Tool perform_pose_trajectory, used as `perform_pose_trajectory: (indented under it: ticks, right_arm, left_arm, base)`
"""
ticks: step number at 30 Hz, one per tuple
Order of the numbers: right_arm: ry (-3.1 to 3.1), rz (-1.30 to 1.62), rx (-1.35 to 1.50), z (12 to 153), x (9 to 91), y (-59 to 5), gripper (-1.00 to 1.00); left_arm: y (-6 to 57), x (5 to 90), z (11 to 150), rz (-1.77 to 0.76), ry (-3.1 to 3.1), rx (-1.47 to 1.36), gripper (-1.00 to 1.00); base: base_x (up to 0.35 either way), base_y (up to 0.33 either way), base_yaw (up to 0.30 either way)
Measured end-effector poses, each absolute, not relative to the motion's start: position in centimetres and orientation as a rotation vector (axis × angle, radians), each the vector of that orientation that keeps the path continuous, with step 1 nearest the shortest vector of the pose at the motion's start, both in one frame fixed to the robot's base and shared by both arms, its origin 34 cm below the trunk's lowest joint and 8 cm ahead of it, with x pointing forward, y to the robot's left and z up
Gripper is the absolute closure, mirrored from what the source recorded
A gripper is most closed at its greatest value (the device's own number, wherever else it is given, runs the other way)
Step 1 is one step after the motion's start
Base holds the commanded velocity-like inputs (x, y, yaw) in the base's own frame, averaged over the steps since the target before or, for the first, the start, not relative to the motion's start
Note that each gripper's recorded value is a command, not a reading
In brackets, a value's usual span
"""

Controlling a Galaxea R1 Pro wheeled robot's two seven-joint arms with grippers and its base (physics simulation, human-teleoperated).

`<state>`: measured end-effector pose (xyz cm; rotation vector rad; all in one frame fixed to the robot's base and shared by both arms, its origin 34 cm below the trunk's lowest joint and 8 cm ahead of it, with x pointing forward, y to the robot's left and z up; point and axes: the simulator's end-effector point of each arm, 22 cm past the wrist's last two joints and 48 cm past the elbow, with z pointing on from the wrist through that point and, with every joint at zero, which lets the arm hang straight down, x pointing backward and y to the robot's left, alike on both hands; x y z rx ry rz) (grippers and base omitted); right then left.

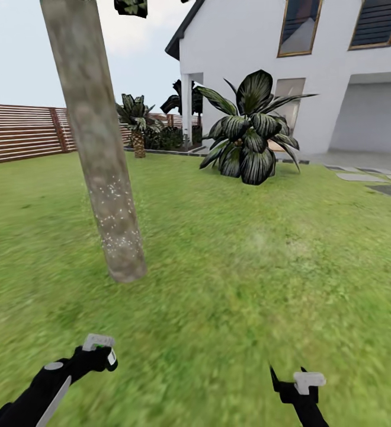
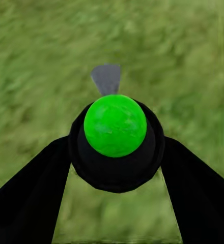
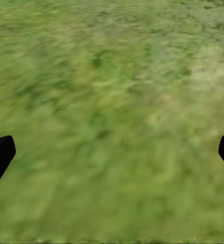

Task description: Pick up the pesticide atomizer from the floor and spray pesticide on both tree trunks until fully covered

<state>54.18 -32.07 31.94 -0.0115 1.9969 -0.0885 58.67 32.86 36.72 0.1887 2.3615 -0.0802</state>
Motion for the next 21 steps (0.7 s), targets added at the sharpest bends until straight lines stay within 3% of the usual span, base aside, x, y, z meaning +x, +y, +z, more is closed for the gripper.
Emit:
perform_pose_trajectory:
  ticks: [7, 11, 14, 18, 21]
  right_arm:
    - [2.032, -0.052, -0.053, 30.8, 53.3, -30.3, -1.0]
    - [2.057, 0.043, -0.472, 29.9, 53.5, -22.2, -1.0]
    - [2.085, 0.04, -0.589, 31.7, 58.0, -19.1, -1.0]
    - [1.998, 0.23, -0.756, 39.4, 65.9, -14.0, -1.0]
    - [1.954, 0.388, -0.869, 43.1, 67.4, -10.6, -1.0]
  left_arm:
    - [30.1, 57.5, 36.2, -0.18, 2.376, 0.394, 1.0]
    - [26.8, 54.0, 34.5, -0.265, 2.424, 0.76, 1.0]
    - [24.1, 51.8, 33.8, -0.363, 2.438, 0.942, 1.0]
    - [22.4, 50.7, 34.9, -0.496, 2.432, 1.084, 1.0]
    - [22.2, 51.4, 36.0, -0.507, 2.423, 1.177, 1.0]
  base:
    - [-0.262, 0.183, -0.045]
    - [-0.04, 0.028, -0.001]
    - [-0.004, 0.003, 0.0]
    - [0.0, 0.0, 0.0]
    - [0.0, 0.0, 0.0]
